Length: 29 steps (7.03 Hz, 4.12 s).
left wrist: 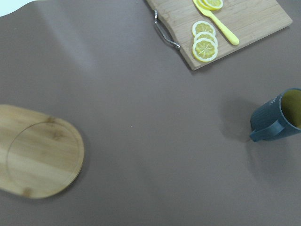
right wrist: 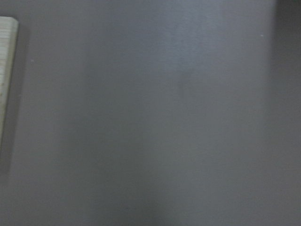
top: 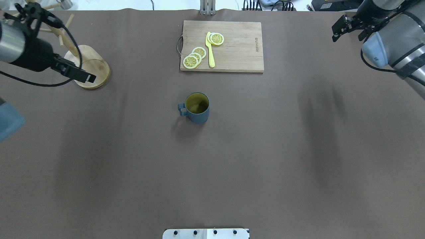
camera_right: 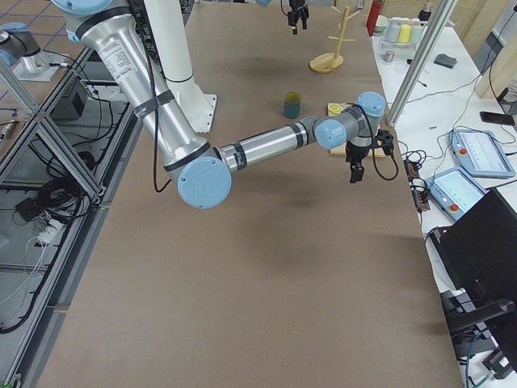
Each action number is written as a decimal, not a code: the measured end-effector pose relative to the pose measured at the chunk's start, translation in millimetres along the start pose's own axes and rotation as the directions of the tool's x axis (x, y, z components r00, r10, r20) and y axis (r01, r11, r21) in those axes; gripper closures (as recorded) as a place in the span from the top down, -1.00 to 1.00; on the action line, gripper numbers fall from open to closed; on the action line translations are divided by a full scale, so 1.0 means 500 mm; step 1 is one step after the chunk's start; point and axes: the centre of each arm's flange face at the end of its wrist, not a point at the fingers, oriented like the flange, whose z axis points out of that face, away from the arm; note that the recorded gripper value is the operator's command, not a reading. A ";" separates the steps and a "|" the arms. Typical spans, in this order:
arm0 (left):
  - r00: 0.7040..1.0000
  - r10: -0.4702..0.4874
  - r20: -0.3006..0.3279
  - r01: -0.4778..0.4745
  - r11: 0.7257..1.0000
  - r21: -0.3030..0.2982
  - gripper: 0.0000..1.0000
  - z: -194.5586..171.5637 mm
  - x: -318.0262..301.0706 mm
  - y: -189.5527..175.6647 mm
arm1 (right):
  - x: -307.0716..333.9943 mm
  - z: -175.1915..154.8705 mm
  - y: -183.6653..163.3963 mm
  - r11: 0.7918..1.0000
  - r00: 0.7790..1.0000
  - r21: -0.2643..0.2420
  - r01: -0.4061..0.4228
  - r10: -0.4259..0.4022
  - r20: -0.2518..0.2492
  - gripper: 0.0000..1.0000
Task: Hang cup on storage rack
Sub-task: 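Withdraw the right gripper while the left gripper reaches toward the mug, then grasp the teal mug by its handle with the left gripper, then lift the mug with the left gripper toward the wooden rack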
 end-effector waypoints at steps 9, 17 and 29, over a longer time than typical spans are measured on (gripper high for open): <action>0.912 0.370 -0.177 -0.345 0.925 0.157 0.93 0.336 0.182 -0.027 | 0.419 -0.139 0.036 0.997 0.995 -0.077 -0.001 -0.007 -0.104 1.00; 0.904 0.406 -0.132 -0.378 0.905 0.195 0.20 0.423 0.297 -0.040 | 0.433 -0.148 0.043 0.997 0.996 -0.070 -0.009 0.002 -0.094 1.00; 0.951 -0.169 -0.260 0.227 0.951 0.212 -1.00 0.234 0.223 -0.022 | 0.415 -0.166 0.046 0.999 0.996 -0.050 -0.002 -0.002 -0.091 1.00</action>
